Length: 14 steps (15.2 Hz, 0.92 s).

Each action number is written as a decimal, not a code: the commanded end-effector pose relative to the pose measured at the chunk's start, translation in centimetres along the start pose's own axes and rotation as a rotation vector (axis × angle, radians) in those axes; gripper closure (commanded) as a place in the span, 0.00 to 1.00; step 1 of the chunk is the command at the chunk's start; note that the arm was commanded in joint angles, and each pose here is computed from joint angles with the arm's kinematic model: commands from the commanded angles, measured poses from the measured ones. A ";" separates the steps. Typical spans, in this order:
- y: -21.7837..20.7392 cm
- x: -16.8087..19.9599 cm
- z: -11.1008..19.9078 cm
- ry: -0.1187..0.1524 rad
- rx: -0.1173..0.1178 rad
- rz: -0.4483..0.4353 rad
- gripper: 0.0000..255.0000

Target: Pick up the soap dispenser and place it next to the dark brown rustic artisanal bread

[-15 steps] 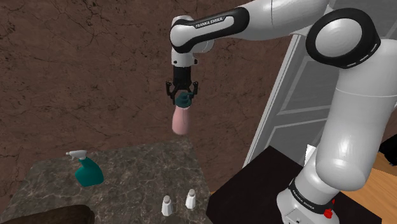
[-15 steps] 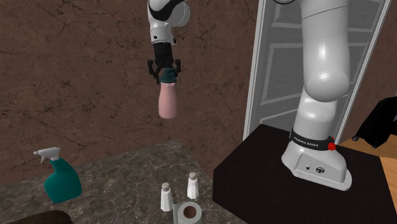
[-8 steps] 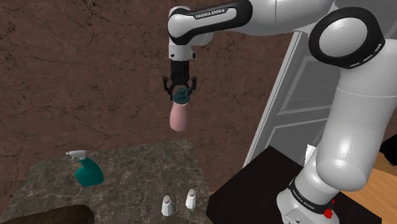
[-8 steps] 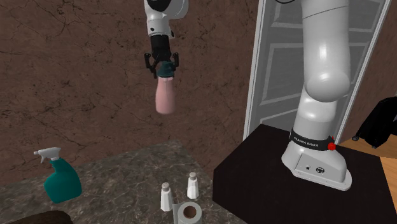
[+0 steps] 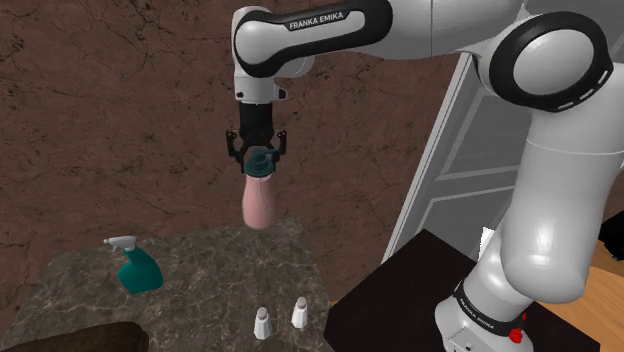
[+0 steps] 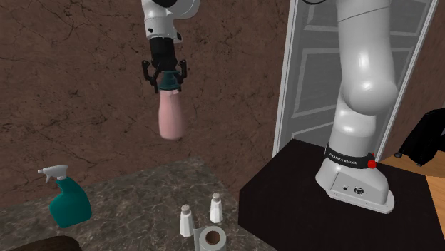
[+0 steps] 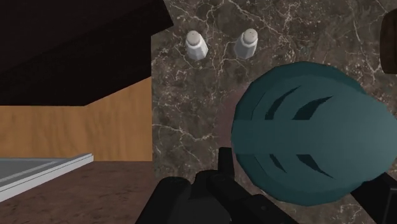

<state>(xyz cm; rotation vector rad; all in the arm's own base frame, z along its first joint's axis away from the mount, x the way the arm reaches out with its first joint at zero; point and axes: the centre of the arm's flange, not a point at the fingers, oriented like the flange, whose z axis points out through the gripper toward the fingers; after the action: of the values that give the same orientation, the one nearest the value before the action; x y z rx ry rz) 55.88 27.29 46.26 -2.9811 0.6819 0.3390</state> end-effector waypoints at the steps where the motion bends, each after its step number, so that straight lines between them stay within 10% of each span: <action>1: -2.1 -2.1 0.4 0.000 0.001 0.001 1.00; 14: -14.6 -13.5 3.2 0.000 0.001 0.001 1.00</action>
<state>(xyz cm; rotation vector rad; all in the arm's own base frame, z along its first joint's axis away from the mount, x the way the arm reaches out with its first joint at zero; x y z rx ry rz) 49.84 45.21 46.40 -2.9812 0.6811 0.3391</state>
